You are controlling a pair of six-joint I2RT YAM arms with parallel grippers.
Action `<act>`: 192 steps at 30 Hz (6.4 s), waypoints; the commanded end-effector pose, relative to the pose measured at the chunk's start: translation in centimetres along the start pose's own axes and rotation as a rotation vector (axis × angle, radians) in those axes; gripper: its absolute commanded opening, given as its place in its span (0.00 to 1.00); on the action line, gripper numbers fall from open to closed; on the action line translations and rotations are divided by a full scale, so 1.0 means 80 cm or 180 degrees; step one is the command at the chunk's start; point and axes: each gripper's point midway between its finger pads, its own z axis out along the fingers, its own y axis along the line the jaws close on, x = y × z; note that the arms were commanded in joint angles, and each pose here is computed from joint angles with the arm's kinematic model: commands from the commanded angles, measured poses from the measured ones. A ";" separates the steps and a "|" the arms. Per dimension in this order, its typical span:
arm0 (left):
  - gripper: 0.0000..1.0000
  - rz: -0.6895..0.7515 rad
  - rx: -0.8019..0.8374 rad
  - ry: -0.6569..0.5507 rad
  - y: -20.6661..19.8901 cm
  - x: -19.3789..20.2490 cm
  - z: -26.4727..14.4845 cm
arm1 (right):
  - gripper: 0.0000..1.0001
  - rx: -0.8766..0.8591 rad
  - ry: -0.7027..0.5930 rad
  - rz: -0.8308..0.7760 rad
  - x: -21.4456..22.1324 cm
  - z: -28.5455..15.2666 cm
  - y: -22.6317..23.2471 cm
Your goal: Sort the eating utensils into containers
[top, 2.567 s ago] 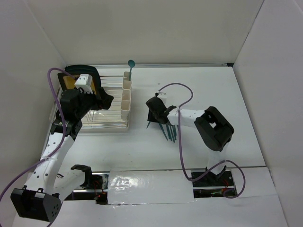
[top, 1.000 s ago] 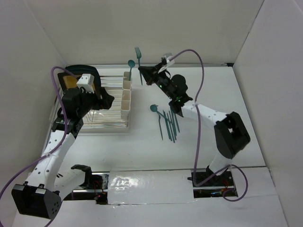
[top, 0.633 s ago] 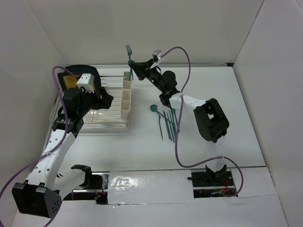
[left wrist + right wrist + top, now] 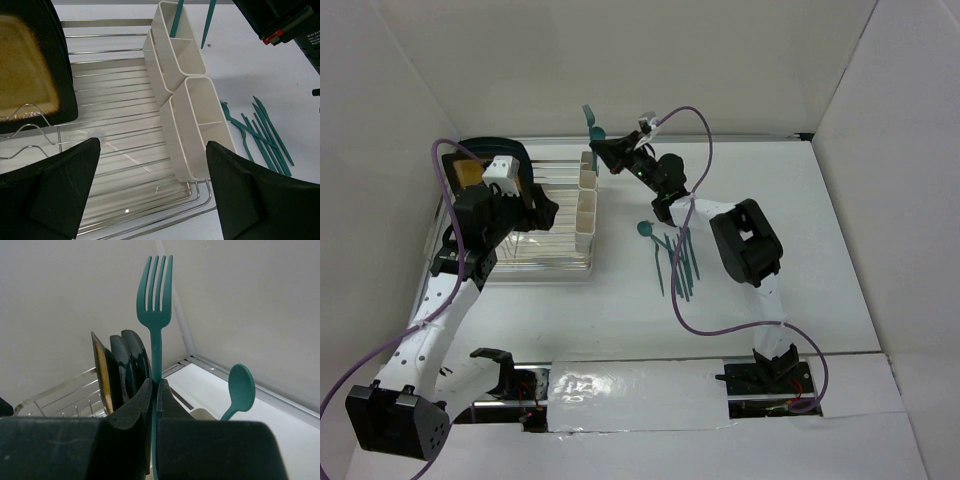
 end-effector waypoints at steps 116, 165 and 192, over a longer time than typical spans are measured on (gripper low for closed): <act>1.00 0.0015 0.0263 -0.0208 -0.020 -0.019 -0.012 | 0.00 0.0204 -0.0231 -0.0238 -0.198 -0.080 0.169; 1.00 0.0066 0.0213 -0.0268 -0.018 -0.025 -0.016 | 0.75 0.0110 0.0072 -0.0610 -0.139 0.009 0.121; 1.00 0.0025 0.0106 -0.0393 -0.012 -0.029 -0.026 | 0.58 0.2208 0.3062 -0.1135 0.127 -0.302 -0.042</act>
